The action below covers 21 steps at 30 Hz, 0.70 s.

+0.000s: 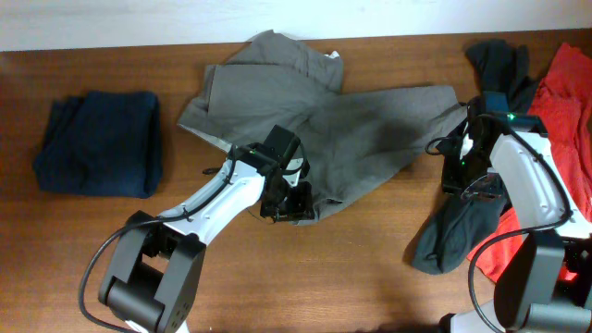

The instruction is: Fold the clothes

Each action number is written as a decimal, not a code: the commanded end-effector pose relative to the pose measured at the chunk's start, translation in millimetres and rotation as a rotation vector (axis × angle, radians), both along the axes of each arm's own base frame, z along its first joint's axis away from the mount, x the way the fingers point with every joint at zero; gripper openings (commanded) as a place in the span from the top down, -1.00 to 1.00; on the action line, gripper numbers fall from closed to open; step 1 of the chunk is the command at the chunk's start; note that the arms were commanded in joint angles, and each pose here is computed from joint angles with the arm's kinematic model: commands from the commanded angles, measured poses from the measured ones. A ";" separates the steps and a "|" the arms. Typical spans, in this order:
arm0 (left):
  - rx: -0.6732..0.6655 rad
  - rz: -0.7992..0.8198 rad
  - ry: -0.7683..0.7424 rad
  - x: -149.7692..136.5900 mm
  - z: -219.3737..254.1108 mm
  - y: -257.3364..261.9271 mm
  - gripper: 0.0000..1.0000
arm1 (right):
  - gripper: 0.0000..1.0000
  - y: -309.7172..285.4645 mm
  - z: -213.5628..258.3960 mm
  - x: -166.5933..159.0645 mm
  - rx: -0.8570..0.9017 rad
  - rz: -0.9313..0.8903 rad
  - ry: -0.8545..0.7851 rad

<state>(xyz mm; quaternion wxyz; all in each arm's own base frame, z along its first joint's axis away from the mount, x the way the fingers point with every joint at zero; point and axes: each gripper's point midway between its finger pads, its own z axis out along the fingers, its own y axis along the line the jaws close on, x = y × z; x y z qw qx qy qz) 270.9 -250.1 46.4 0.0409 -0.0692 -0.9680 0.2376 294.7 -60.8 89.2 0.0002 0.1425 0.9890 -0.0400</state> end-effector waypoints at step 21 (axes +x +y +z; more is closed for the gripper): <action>0.539 0.624 0.283 -3.3 -16.8 281.2 0.87 | 0.06 -53.1 -62.0 9.7 0.084 -0.154 0.004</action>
